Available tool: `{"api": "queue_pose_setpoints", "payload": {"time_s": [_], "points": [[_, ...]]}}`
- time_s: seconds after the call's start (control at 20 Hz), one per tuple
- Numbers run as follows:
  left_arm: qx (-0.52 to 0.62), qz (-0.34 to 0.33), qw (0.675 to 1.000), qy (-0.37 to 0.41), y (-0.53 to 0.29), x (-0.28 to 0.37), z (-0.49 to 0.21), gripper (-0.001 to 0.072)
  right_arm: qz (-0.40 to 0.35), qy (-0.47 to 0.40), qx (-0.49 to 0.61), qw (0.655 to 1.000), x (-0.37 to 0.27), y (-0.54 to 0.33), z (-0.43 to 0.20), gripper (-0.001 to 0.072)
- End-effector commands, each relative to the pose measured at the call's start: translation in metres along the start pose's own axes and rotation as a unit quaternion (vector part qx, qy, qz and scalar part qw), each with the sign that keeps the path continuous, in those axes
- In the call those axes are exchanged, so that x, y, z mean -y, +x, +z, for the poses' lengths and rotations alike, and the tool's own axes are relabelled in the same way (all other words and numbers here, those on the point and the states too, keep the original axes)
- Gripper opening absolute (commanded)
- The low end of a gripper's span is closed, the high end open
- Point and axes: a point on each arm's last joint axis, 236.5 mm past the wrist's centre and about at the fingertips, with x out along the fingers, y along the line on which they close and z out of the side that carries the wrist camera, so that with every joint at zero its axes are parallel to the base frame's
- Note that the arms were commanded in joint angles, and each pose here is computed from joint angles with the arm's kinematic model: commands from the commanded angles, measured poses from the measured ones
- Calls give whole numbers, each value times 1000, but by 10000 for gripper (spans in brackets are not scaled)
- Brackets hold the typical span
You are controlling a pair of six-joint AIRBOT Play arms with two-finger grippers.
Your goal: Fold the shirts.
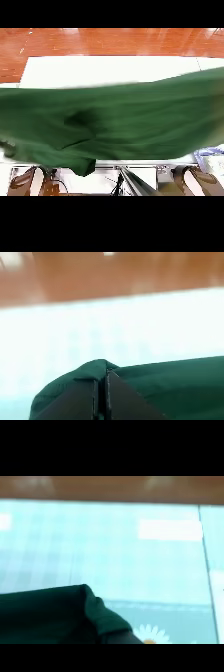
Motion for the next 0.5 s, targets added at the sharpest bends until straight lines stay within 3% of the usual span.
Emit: {"api": "queue_pose_setpoints", "payload": {"time_s": [0.0,0.2,0.45], "points": [[-123,-44,990,-58,50,-18,-32,25,14,19,-144,989,15,74,-45,14],[-161,-103,975,-118,150,-48,-40,25,44,45,-246,967,30,186,-66,14],[-199,-145,958,-145,295,-53,-61,25,62,32,-206,976,18,324,-43,14]]}}
